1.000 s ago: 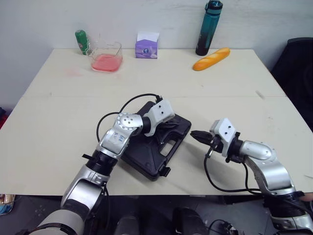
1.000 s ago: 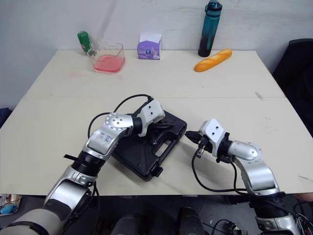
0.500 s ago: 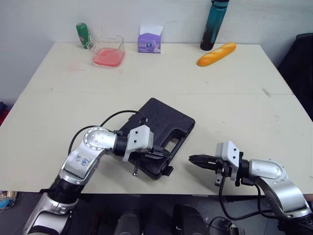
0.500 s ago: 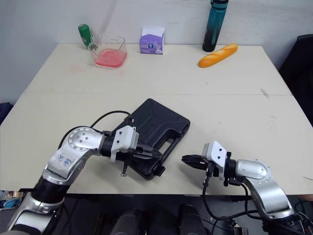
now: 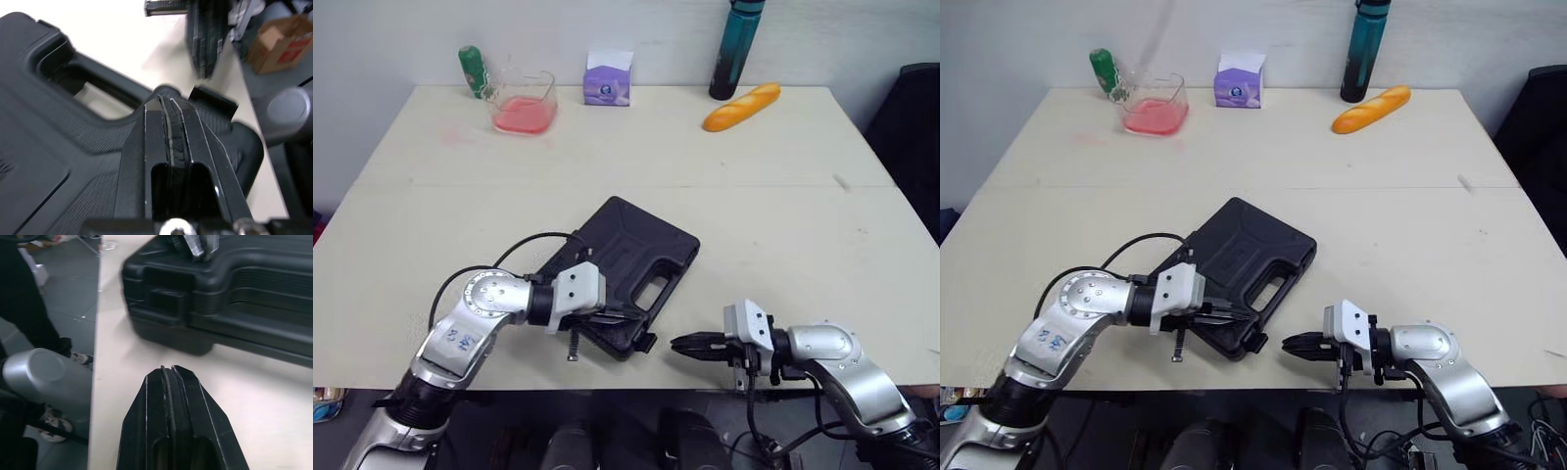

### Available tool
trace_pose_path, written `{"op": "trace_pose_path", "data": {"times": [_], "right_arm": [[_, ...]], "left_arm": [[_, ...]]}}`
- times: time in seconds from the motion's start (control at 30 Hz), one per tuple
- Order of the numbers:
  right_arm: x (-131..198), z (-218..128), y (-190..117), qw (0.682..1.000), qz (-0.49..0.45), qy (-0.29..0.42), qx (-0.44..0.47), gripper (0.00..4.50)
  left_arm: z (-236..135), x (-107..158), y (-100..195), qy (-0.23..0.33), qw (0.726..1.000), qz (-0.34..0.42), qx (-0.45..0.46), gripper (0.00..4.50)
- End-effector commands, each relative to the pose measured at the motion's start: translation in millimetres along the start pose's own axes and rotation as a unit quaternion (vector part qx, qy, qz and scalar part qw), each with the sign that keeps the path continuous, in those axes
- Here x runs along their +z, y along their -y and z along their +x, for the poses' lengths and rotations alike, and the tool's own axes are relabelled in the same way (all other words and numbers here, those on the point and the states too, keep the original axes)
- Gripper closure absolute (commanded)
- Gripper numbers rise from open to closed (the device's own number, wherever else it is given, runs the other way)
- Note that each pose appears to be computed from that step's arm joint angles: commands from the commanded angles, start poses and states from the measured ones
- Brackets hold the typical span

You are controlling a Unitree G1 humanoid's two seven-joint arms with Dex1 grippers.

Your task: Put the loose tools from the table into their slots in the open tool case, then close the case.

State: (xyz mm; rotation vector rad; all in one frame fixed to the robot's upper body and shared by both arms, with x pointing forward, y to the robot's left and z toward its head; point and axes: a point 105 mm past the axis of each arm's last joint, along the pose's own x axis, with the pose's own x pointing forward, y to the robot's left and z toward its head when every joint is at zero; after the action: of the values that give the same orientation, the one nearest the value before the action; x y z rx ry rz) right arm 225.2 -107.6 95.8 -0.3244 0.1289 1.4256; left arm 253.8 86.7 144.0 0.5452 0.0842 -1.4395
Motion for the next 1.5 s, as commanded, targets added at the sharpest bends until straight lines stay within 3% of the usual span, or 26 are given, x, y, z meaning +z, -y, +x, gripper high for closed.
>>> {"op": "trace_pose_path", "data": {"times": [0.03, 0.23, 0.47, 0.83, 1.07, 1.5], "right_arm": [[-0.3, 2.0, -3.6, 1.000, -0.010, 0.007, 0.006, 4.43], [-6.5, 12.9, -4.1, 1.000, -0.014, 0.018, 0.008, 4.43], [-8.2, 24.6, -4.6, 0.999, -0.017, 0.033, 0.013, 4.43], [-2.1, 32.4, -3.1, 0.998, -0.025, 0.064, 0.016, 4.43], [11.5, 42.1, 7.9, 0.996, -0.043, 0.076, 0.016, 4.43], [67.2, 50.9, 17.9, 0.992, -0.059, 0.104, 0.026, 4.43]], "left_arm": [[-3.1, -7.2, 10.9, -0.013, 1.000, -0.008, -0.019, 4.50], [0.8, -23.9, 14.4, -0.026, 0.998, -0.052, -0.012, 4.50], [1.9, -54.5, 29.8, -0.096, 0.993, -0.056, -0.034, 4.50], [4.9, -57.7, 32.5, -0.079, 0.993, -0.086, -0.018, 4.50], [5.3, -62.2, 34.2, -0.088, 0.993, -0.080, -0.021, 4.50], [2.9, -67.5, 35.3, -0.099, 0.992, -0.080, -0.022, 4.50]]}}
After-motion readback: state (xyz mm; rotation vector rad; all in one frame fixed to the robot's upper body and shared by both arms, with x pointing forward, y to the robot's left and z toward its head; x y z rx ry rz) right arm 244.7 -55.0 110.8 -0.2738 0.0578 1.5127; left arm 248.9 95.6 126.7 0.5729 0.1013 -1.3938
